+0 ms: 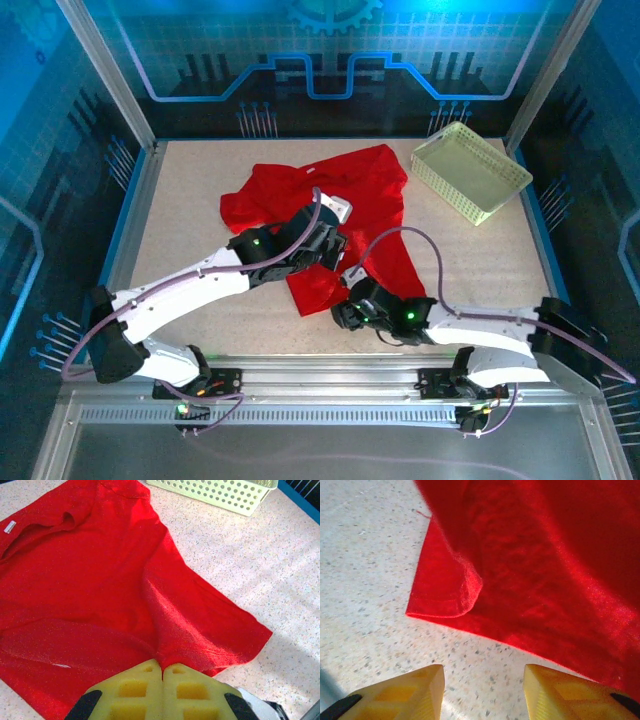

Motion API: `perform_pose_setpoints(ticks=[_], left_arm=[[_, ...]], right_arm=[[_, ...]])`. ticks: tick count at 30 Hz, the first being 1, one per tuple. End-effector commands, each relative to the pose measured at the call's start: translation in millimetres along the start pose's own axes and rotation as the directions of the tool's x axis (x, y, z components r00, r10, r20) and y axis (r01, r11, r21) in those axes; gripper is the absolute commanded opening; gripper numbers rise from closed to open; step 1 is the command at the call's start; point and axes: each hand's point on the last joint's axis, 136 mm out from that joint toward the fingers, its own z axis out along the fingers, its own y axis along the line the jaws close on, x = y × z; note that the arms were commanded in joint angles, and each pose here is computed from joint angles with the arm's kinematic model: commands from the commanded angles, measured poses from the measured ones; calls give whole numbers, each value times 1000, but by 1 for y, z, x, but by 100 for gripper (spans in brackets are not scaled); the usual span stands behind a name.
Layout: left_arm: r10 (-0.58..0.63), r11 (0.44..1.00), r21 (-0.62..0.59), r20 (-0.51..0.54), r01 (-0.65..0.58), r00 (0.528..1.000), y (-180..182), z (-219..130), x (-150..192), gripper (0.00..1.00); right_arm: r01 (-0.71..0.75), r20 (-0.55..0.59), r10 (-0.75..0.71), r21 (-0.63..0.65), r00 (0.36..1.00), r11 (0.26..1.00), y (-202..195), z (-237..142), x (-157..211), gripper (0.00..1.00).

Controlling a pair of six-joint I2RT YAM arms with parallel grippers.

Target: Fold the inside-out t-shirt

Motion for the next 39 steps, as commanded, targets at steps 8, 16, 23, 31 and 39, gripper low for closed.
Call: perform_pose_setpoints(ticks=[8,16,23,31,39], left_arm=[[26,999,28,30,-26,999,-2,-19,-16,0],[49,998,40,51,-51,998,-3,-27,-20,0],[94,993,71,75,-99,993,-3,-43,-18,0],[161,982,91,71,-167,984,-2,-52,-11,0],[218,968,113,53,-223,975,-6,-55,-8,0]], right_arm=[[33,112,-38,46,993,998,-5,23,-34,50],[52,84,-57,58,995,997,-10,31,-41,53],[4,67,-16,165,998,986,-60,28,-59,56],[13,110,-29,146,993,989,-75,13,-81,63],[-17,140,7,68,990,998,-80,-2,-87,75]])
